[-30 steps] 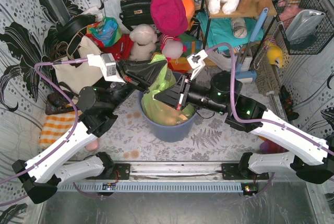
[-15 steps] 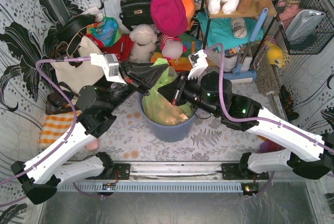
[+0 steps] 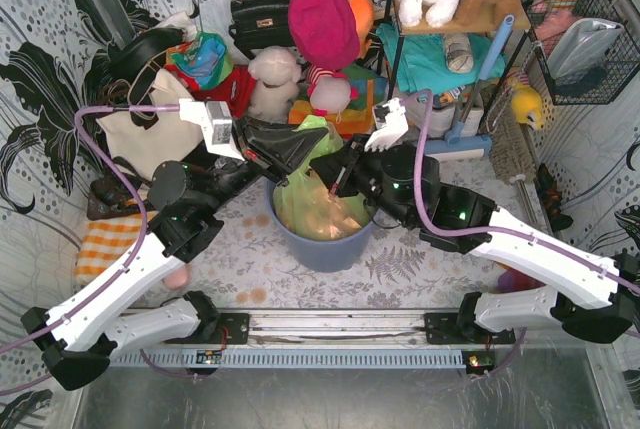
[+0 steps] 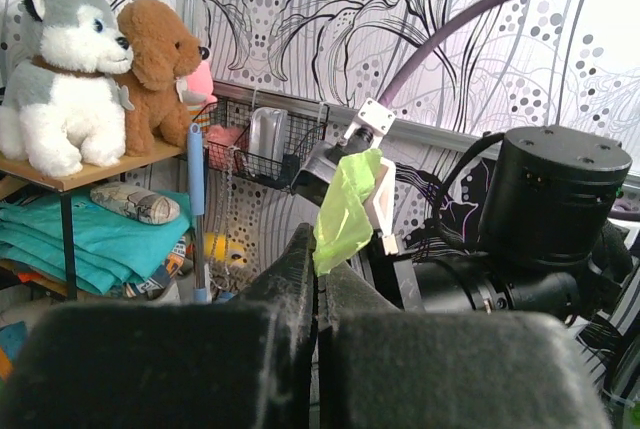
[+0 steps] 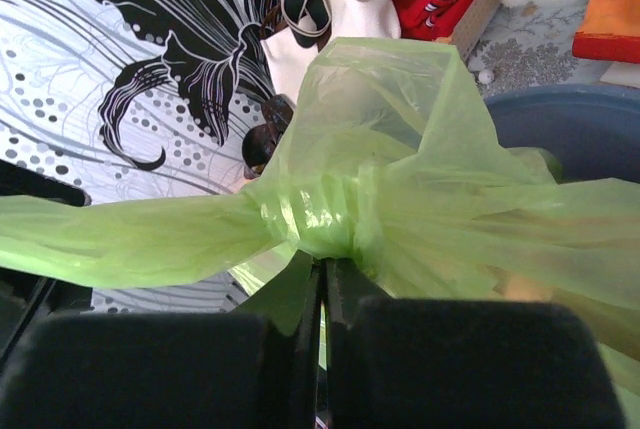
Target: Tie the trash bag
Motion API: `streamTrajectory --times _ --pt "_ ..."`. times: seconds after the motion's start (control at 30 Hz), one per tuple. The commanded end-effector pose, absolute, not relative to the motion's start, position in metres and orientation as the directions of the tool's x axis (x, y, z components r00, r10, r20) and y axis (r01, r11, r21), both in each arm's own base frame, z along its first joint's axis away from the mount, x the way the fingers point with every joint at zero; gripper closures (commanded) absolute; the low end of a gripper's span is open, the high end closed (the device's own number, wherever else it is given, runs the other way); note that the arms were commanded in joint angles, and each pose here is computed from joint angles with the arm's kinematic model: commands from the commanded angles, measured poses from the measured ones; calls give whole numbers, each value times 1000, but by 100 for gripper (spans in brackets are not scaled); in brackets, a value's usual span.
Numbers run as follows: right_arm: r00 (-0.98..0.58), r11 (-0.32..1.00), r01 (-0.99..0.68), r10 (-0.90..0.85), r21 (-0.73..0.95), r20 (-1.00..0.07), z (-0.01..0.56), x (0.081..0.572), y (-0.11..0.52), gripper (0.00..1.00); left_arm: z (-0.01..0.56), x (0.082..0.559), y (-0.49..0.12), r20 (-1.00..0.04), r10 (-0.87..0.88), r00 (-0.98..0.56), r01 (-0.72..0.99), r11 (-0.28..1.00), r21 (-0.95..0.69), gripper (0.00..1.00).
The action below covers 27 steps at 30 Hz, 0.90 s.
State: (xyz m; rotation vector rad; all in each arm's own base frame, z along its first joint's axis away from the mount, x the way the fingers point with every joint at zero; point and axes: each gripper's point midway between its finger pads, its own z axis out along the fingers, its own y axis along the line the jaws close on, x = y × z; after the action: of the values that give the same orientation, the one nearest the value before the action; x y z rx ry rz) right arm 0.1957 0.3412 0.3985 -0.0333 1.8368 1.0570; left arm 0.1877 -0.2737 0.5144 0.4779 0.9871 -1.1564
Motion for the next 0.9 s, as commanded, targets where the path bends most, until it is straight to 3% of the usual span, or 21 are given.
streamTrajectory --times 0.0,0.73,0.87 --pt "-481 592 -413 504 692 -718 405 199 342 100 532 178 -270 -820 -566 77 928 341 -148 97" --pt "-166 709 -303 618 636 -768 402 212 338 100 527 179 -271 -828 -558 58 925 341 -165 95" --pt "-152 722 -292 613 627 -776 400 214 339 100 527 177 -269 -830 -555 57 925 342 -165 86"
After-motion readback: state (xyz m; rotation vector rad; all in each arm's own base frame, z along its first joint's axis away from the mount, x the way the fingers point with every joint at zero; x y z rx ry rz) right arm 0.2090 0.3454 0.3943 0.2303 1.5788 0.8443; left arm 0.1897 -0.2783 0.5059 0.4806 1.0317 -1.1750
